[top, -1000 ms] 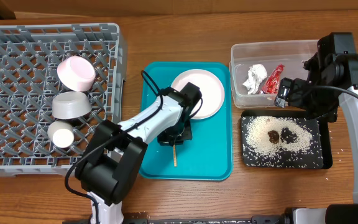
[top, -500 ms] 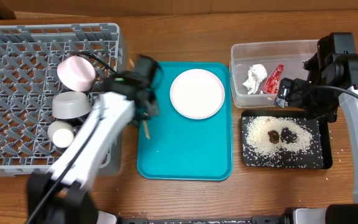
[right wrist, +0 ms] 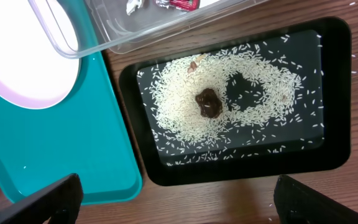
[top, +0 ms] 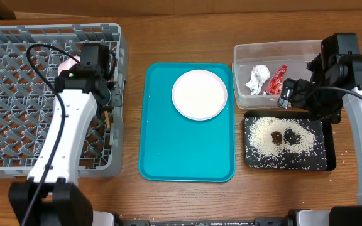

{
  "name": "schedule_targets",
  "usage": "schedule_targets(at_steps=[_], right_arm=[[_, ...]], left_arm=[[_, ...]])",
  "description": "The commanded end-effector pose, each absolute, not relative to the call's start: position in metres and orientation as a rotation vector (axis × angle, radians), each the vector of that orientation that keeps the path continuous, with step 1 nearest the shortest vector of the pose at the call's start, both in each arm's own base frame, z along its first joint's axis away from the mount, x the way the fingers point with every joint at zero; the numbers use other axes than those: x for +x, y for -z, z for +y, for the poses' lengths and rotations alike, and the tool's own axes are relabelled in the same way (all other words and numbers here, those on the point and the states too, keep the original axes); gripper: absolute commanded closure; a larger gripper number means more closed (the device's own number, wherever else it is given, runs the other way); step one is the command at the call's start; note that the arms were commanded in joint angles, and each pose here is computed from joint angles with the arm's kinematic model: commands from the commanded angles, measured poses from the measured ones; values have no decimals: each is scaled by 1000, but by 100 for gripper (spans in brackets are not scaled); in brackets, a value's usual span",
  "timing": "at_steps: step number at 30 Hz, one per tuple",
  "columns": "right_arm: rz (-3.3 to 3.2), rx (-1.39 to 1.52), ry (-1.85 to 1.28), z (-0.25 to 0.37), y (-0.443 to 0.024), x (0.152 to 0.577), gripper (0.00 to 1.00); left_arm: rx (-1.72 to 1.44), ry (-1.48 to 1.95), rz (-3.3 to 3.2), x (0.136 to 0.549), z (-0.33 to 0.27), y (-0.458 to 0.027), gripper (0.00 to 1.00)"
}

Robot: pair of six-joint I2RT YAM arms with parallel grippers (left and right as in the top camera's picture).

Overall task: Sort waste into correct bins and load items into the dishwasher
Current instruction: 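Carry the second chopstick to the dish rack and release it, then grasp the white plate on the teal tray with the left gripper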

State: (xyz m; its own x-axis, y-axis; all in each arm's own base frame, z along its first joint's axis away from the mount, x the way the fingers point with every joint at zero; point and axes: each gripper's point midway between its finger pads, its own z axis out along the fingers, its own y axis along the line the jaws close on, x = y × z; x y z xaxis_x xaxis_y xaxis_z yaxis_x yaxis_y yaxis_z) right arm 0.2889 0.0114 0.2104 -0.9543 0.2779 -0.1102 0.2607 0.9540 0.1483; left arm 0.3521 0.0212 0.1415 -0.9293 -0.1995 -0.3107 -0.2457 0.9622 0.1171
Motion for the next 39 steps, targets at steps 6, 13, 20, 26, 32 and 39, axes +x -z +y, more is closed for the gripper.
schedule_targets(at_steps=[6,13,20,26,32,39], right_arm=[[2951,406,-204,12,-217,293,0],[2951,406,-204,12,-217,293,0],[2951,406,-204,12,-217,293,0],[2951,406,-205,12,-217,293,0],[2954,407,-204,12,-217,292,0],[2954,407,-204,12,-217,292,0]], left_arm=[[-283,-169,2856,355,17,-133,58],[7,164,2812,366,-63,-147,48],[406,227,2690,370,-157,-144,45],[676,253,2614,371,-223,-116,35],[842,247,2637,367,-254,-65,30],[922,190,2796,344,-245,-14,40]])
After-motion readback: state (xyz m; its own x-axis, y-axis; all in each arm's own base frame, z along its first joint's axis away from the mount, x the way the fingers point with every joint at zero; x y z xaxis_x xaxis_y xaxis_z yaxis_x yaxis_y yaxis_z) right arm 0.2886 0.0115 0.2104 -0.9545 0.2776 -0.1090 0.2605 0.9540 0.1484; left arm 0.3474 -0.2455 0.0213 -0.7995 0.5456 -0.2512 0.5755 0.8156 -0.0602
